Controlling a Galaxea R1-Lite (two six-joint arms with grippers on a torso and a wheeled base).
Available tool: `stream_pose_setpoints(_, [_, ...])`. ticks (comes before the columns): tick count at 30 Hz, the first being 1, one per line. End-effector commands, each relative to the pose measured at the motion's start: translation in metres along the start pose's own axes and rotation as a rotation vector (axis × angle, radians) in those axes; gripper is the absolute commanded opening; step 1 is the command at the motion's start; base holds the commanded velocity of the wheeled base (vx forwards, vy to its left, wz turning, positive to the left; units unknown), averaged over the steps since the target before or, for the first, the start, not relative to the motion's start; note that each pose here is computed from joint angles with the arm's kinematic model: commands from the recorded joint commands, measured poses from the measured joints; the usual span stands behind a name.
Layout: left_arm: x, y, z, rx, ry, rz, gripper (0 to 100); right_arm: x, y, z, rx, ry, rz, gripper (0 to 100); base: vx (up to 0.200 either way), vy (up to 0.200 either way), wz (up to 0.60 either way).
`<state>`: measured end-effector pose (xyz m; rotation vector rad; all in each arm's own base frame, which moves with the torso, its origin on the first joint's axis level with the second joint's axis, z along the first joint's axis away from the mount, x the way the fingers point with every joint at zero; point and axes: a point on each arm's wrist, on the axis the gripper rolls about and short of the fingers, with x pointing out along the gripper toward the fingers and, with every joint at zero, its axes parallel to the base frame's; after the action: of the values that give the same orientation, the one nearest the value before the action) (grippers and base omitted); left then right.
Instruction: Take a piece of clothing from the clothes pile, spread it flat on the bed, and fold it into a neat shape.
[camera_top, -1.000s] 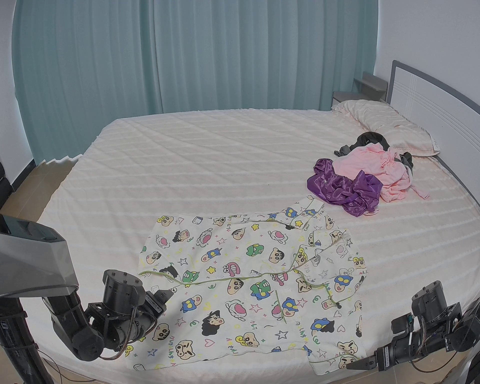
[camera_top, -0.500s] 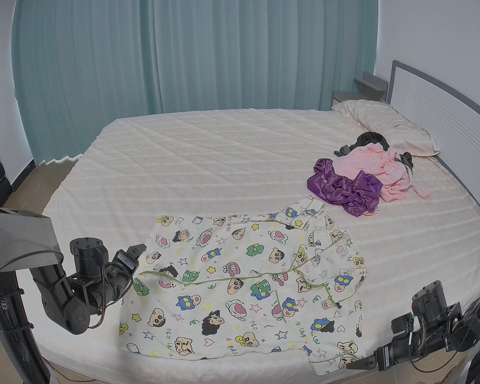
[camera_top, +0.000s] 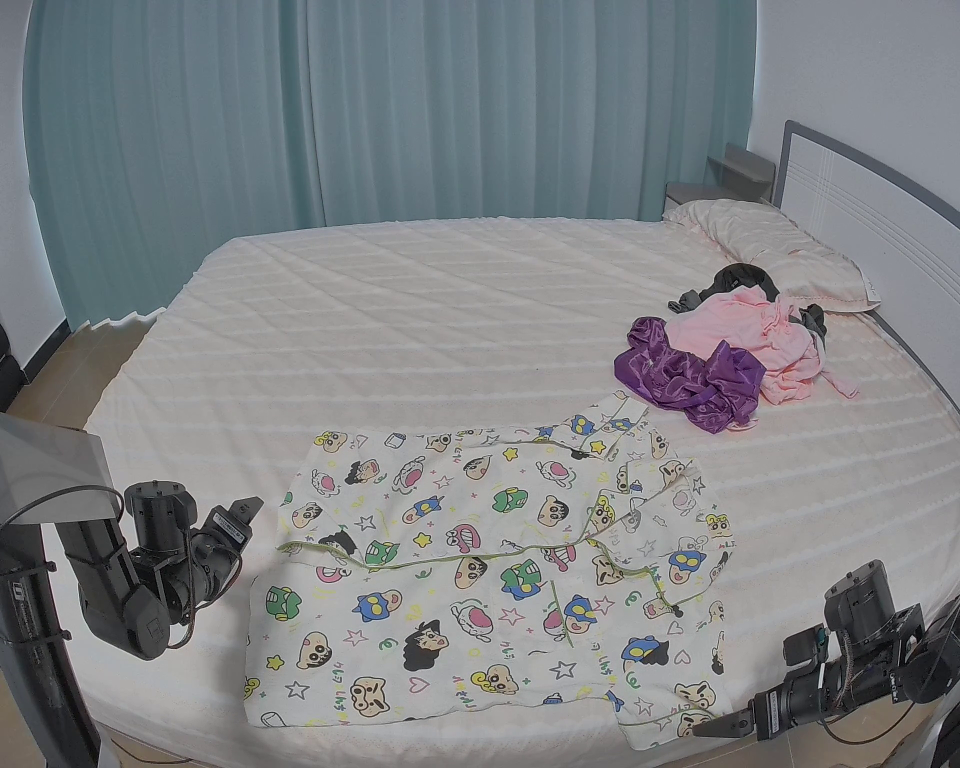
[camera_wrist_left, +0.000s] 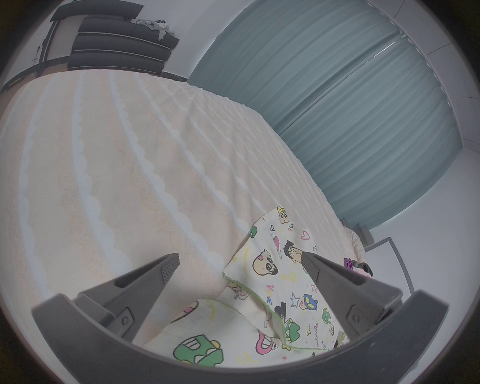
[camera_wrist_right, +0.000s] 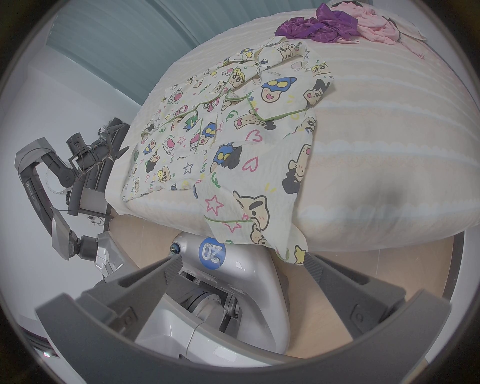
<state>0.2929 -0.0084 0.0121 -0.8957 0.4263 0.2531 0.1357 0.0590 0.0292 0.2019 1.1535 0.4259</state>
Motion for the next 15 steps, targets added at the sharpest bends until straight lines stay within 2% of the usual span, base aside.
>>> stream_pose_setpoints(1, [0.0,0.003,-0.001,-0.001,0.007,0.011,100,-0.001,0.0,0.001,0.002,-0.01,0.0,100,0.0,0.0,0.0])
stream_pose_setpoints(5, [-0.003,0.004,-0.002,-0.007,0.051,-0.012,100,-0.009,-0.003,0.013,0.035,-0.1,0.0,100,0.0,0.0,0.0])
stream_pose_setpoints(9, [-0.009,0.004,-0.002,-0.009,0.088,-0.035,100,-0.012,-0.008,0.024,0.068,-0.15,-0.012,100,0.0,0.0,0.0])
stream_pose_setpoints(15, [-0.013,0.006,-0.004,-0.01,0.122,-0.043,100,-0.005,-0.022,0.074,0.24,-0.266,-0.029,100,0.0,0.0,0.0])
